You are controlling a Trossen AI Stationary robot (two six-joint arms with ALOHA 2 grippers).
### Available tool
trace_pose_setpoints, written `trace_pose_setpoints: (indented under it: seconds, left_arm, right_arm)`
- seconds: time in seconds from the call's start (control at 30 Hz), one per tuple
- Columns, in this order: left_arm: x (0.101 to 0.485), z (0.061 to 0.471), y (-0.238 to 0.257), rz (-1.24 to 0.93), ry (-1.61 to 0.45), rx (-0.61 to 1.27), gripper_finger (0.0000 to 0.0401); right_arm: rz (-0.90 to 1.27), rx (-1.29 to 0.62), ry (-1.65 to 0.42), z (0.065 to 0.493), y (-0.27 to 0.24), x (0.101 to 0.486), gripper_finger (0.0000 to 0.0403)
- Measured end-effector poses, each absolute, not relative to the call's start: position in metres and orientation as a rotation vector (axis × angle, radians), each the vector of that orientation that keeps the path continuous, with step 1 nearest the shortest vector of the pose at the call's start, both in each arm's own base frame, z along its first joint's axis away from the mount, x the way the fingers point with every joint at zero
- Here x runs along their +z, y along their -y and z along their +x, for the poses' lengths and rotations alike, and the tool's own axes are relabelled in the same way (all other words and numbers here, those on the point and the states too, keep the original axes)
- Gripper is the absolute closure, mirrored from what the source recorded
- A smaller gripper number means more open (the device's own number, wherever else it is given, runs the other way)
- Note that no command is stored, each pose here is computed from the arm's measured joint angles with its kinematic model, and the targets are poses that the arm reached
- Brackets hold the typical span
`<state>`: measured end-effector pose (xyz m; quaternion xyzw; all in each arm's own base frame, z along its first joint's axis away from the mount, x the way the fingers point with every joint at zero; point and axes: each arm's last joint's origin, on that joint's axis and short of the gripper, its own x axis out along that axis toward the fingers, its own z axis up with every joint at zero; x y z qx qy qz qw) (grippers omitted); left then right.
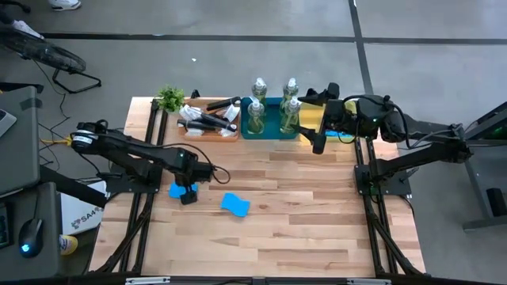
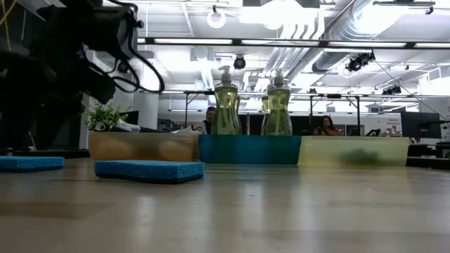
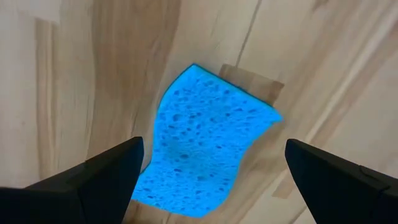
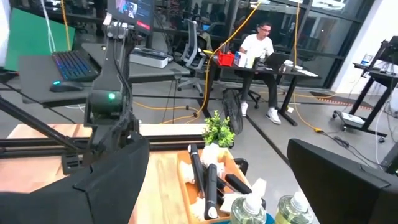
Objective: Pick & Place Kitchen Sink Supplies
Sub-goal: Put the blue sponge into the yellow bin
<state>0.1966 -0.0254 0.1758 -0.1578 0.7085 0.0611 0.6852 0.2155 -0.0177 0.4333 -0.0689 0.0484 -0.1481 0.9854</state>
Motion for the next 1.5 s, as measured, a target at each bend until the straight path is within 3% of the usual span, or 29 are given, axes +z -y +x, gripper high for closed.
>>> trace_pose_setpoints:
  seconds: [0.43, 0.57, 0.83, 1.17, 1.3, 1.5]
  left_arm:
    - [0.145, 0.211, 0.025, -0.305, -1.684, 0.208, 0.0029]
    - [0.139, 0.214, 0.026, -0.314, -1.711, 0.203, 0.0079]
    - [0.138, 0.215, 0.027, -0.386, -1.715, 0.219, 0.0219]
    - [0.157, 0.239, 0.03, -0.444, -1.617, 0.178, 0.0367]
    - [0.179, 0.257, 0.032, -0.42, -1.521, 0.155, 0.0393]
    - [0.234, 0.292, 0.031, -0.323, -1.276, 0.19, 0.0372]
  right_arm:
    - [-0.136, -0.25, -0.095, 0.216, 0.012, 0.433, 0.0027]
    - [-0.138, -0.235, -0.102, 0.216, 0.009, 0.432, 0.0027]
    - [-0.137, -0.224, -0.147, 0.216, 0.006, 0.428, 0.0027]
    - [0.071, -0.249, -0.35, 0.204, 0.006, 0.408, 0.0027]
    - [0.143, -0.273, -0.472, 0.202, 0.006, 0.396, 0.0027]
    - [0.214, -0.279, -0.505, 0.204, 0.006, 0.391, 0.0027]
